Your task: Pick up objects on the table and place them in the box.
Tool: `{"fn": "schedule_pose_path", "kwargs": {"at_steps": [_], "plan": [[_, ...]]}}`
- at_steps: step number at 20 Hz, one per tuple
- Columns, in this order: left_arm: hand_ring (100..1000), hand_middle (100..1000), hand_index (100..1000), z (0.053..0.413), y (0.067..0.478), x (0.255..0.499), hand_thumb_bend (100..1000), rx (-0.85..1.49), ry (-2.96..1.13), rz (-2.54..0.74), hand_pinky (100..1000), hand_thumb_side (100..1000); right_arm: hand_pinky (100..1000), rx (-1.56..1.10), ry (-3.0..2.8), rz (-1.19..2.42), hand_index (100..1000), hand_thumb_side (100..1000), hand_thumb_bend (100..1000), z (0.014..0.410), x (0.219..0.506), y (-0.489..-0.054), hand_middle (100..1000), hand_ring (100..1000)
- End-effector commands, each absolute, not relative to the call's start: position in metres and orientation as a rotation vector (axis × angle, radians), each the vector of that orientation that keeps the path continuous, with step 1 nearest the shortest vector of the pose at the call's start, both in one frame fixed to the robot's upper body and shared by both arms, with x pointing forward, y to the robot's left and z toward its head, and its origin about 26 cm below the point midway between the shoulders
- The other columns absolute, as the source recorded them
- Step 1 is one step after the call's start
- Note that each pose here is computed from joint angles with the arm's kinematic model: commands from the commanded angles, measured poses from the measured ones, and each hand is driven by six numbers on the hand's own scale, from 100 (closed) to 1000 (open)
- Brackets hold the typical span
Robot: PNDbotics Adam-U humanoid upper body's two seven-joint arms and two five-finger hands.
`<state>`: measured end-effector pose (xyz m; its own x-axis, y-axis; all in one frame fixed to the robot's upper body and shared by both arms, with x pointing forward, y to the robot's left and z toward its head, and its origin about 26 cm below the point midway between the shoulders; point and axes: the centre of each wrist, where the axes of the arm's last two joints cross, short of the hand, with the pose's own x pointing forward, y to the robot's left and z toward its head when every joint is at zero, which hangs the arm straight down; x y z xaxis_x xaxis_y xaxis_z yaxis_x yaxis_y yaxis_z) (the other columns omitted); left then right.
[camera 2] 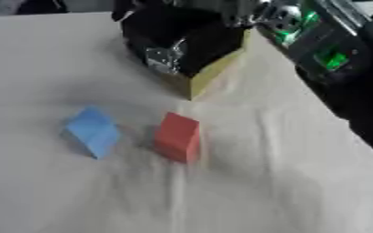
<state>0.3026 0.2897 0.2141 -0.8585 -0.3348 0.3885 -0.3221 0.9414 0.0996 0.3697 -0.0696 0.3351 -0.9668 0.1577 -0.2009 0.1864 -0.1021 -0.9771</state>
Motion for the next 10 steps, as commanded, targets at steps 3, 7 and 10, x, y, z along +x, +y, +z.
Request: {"fn": "schedule_pose_path", "kwargs": {"at_steps": [3, 7, 10], "plan": [[714, 677, 719, 0.222, 0.290, 0.300, 101, 0.479, -2.715, -0.066, 693, 886, 851, 0.368, 1.976, -2.355, 881, 808, 100, 0.339, 0.365, -0.049, 848, 893], [714, 676, 719, 0.222, 0.290, 0.300, 100, 0.476, -2.715, -0.066, 693, 887, 857, 0.335, 1.899, -2.419, 882, 715, 100, 0.337, 0.364, -0.042, 855, 900], [714, 676, 719, 0.222, 0.290, 0.300, 100, 0.476, -2.714, -0.066, 693, 887, 864, 0.310, 1.848, -2.451, 883, 679, 100, 0.338, 0.362, -0.041, 865, 910]]}}
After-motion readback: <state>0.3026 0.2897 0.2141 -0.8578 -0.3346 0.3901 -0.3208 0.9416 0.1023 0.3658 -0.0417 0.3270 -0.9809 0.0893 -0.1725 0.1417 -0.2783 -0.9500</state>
